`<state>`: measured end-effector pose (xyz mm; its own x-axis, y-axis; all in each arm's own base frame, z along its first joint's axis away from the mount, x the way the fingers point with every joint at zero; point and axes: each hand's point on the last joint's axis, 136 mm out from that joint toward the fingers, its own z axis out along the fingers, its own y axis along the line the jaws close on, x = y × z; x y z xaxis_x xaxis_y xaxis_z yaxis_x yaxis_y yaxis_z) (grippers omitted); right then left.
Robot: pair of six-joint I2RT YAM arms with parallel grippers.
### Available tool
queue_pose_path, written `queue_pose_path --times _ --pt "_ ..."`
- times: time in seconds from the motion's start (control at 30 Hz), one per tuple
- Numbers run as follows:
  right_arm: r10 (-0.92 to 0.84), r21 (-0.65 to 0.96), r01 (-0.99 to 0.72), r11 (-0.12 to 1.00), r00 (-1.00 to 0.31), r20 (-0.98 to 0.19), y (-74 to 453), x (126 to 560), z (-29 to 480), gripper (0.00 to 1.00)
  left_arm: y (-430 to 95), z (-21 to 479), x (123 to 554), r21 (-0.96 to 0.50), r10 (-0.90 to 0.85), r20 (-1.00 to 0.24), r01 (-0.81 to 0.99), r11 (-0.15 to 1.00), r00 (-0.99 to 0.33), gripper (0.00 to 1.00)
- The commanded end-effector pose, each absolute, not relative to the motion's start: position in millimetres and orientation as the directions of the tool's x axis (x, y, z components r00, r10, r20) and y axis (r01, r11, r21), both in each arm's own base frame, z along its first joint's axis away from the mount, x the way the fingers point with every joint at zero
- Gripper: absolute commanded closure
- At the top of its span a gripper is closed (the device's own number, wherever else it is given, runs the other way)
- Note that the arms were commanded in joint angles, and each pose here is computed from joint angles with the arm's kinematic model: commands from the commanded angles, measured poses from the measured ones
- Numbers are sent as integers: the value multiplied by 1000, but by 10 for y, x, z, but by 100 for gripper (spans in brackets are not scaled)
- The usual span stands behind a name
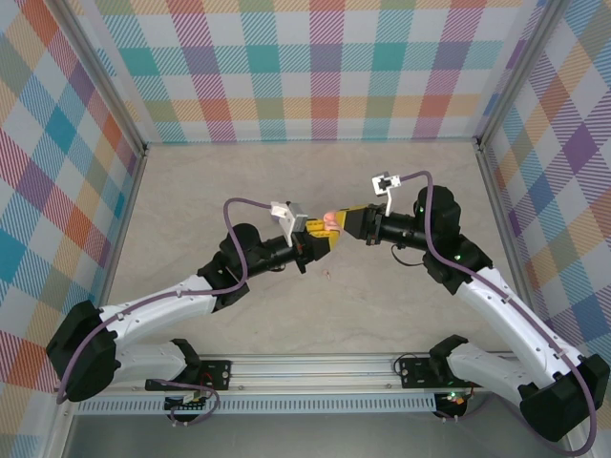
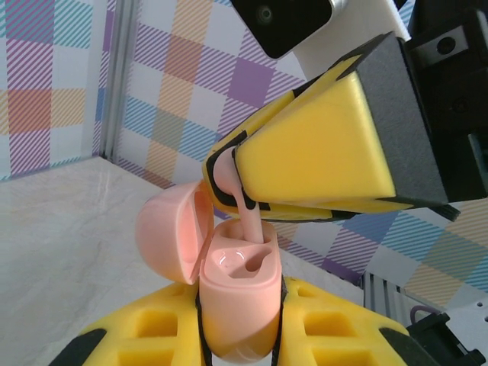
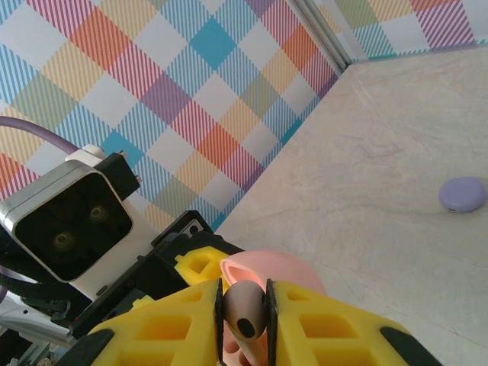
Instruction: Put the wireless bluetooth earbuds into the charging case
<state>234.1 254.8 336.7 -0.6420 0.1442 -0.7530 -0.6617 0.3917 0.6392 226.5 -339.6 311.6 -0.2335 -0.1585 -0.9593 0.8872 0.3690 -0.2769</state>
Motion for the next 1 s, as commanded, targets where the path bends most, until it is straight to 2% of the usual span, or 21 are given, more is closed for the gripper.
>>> queue_pose_path --times 0.0,0.33,0.53,0.97 --pt "115 622 -677 392 -635 -764 2561 2294 3379 79 -3338 3385 2186 -240 -225 -960 902 359 -166 90" --pt "103 617 -671 411 -639 -762 2542 2291 3326 78 -3311 3406 2165 -235 -231 -960 903 358 -159 90" --pt "93 608 -655 449 -643 -761 2503 2313 3268 76 -3314 3405 2132 -226 -226 -962 911 344 -153 90" --pt "94 603 -676 424 -630 -771 2508 2261 3368 67 -3362 3363 2123 -226 -202 -965 917 328 -166 90"
